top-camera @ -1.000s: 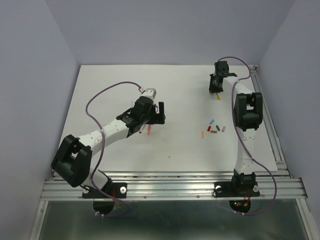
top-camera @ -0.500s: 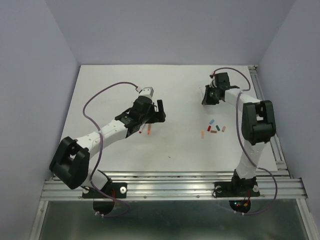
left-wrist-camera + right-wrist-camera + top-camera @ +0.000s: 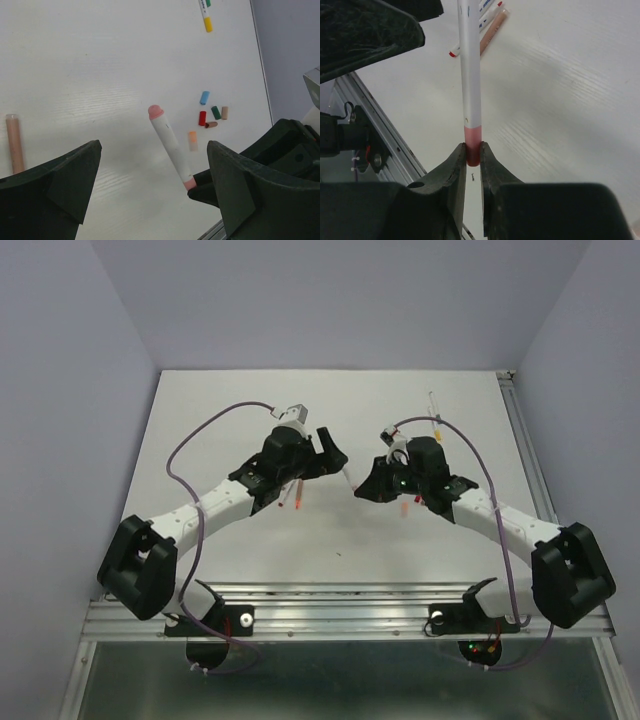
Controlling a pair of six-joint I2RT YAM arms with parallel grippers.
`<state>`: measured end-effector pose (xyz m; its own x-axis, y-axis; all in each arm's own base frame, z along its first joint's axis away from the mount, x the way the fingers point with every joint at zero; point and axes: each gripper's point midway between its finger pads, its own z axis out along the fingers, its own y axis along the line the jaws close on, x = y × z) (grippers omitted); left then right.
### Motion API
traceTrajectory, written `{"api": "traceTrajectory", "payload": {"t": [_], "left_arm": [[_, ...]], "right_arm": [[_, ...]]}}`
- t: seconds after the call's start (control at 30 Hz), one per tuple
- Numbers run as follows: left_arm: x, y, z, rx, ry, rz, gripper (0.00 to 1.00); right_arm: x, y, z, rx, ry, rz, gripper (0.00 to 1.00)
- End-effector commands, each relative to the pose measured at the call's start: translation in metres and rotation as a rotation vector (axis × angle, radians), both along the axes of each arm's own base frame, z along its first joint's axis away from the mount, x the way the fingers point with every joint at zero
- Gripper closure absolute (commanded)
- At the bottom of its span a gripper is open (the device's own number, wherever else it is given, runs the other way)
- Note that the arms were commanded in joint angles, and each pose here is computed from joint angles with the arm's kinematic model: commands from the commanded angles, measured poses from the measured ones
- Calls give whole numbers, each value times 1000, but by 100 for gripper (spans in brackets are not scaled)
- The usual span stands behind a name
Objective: Open the pen caps
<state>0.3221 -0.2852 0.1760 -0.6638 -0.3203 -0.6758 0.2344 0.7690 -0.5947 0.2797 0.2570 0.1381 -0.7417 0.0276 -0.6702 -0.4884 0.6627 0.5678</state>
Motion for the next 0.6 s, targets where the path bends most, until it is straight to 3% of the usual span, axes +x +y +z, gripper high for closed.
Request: {"api": "traceTrajectory", "payload": {"t": [0.0, 0.17, 0.43, 0.57], "left_arm": [[0, -16, 17, -89, -33, -39, 1], [-4, -21, 11, -116, -12, -52, 5], [-3, -34, 4, -143, 19, -78, 24], [-3, -40, -3, -146, 44, -95, 46]], "right_arm": [[6, 11, 39, 98, -127, -11, 99], [3, 20, 43, 108, -127, 13, 99], [10, 35, 56, 127, -152, 36, 99], [12, 37, 59, 126, -156, 34, 99]]}}
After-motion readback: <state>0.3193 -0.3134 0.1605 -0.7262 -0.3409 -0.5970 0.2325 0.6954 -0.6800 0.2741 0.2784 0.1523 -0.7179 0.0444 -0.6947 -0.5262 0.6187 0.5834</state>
